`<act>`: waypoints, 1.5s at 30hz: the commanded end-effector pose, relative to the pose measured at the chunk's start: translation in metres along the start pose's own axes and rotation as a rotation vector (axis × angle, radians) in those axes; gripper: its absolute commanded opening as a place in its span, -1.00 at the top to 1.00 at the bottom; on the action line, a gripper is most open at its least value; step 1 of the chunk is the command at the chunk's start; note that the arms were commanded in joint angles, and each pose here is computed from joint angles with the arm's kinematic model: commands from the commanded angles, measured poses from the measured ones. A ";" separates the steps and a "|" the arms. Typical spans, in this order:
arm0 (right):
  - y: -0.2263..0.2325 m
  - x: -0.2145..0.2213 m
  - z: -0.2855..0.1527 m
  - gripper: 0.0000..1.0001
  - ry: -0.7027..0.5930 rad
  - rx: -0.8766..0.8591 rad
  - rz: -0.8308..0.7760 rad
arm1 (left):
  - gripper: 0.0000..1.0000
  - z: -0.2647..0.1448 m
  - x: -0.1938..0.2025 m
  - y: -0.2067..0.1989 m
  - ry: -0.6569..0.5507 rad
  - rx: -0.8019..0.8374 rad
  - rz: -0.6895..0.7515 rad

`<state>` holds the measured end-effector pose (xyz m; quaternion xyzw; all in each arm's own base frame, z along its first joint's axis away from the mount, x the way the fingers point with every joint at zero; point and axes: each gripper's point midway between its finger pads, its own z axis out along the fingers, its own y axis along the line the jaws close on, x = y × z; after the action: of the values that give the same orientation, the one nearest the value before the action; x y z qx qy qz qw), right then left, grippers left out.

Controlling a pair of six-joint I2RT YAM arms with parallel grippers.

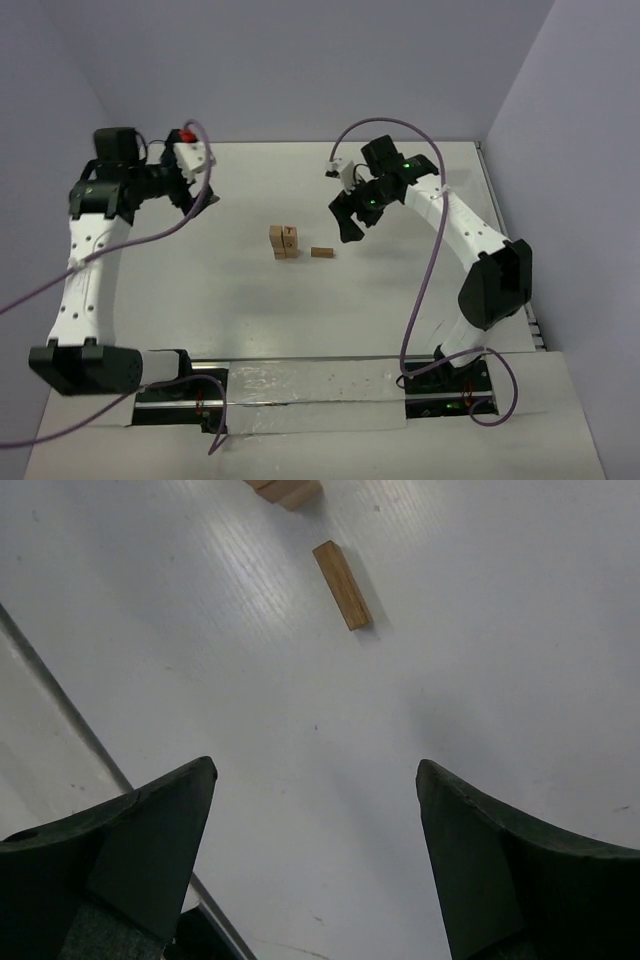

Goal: Build the wood block tower

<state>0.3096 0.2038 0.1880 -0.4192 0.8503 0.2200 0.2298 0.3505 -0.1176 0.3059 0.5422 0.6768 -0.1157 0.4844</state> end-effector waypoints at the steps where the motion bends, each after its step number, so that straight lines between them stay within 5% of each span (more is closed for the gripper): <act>1: -0.019 -0.006 0.037 -0.69 0.041 0.061 -0.083 | -0.99 -0.038 -0.014 -0.009 -0.173 -0.038 -0.170; 8: -0.027 -0.007 0.099 -0.50 0.107 -0.026 -0.124 | -0.98 -0.062 0.008 -0.029 -0.268 -0.059 -0.347; 19: -0.026 -0.011 0.152 -0.26 0.110 -0.016 -0.188 | -0.98 -0.062 0.010 -0.040 -0.316 -0.038 -0.392; 38: -0.028 0.035 0.170 0.14 0.215 0.013 -0.268 | -0.98 -0.061 0.011 -0.036 -0.321 -0.040 -0.384; 45: -0.028 0.035 0.162 0.06 0.205 0.026 -0.263 | -0.99 -0.061 0.011 -0.036 -0.322 -0.044 -0.389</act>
<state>0.3523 0.2758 0.0431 -0.5380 0.8044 0.1621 0.1927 0.2877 -0.0814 0.3042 0.3555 0.7041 -0.2750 0.5497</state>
